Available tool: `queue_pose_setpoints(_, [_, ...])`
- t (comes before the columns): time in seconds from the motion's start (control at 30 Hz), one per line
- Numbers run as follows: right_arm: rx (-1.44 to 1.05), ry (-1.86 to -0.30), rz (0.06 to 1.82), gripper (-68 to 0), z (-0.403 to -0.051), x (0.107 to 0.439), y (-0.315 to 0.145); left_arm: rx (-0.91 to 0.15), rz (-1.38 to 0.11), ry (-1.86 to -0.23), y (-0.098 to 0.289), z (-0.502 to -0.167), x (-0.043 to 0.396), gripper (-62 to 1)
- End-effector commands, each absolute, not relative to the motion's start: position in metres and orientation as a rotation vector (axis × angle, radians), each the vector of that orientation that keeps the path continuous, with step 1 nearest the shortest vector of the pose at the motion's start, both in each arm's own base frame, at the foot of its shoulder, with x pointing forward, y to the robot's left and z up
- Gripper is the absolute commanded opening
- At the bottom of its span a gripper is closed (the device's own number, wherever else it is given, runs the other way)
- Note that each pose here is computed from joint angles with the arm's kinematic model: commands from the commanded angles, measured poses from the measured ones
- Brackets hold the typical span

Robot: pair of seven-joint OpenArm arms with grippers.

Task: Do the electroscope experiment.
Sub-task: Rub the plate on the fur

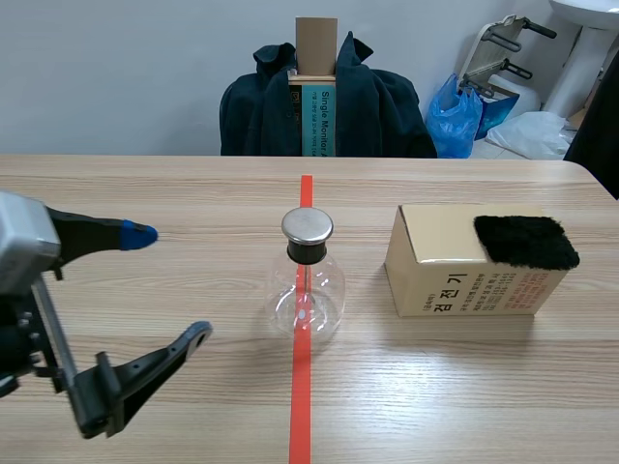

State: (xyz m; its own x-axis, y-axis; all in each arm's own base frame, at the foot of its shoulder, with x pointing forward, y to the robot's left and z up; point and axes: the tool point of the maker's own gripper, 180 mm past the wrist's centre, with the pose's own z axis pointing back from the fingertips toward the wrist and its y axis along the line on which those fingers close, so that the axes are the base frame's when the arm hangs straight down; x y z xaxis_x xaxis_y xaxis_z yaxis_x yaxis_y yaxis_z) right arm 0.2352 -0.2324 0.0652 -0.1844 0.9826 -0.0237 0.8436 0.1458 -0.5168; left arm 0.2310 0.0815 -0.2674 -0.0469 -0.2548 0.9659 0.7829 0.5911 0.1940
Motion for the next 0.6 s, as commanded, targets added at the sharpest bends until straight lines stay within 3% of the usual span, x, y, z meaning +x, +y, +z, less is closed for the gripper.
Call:
queue_pose_setpoints(0.0, [-1.782, -2.139, 0.591, -66.7, 0.075, 0.229, -0.232, -0.492, -0.88, -1.381, 0.086, -0.262, 0.225, 1.4])
queue_pose_setpoints(0.57, [-1.88, -2.029, 0.512, -66.7, 0.077, 0.214, -0.261, -0.501, -0.86, -1.355, 0.088, -0.25, 0.192, 1.4])
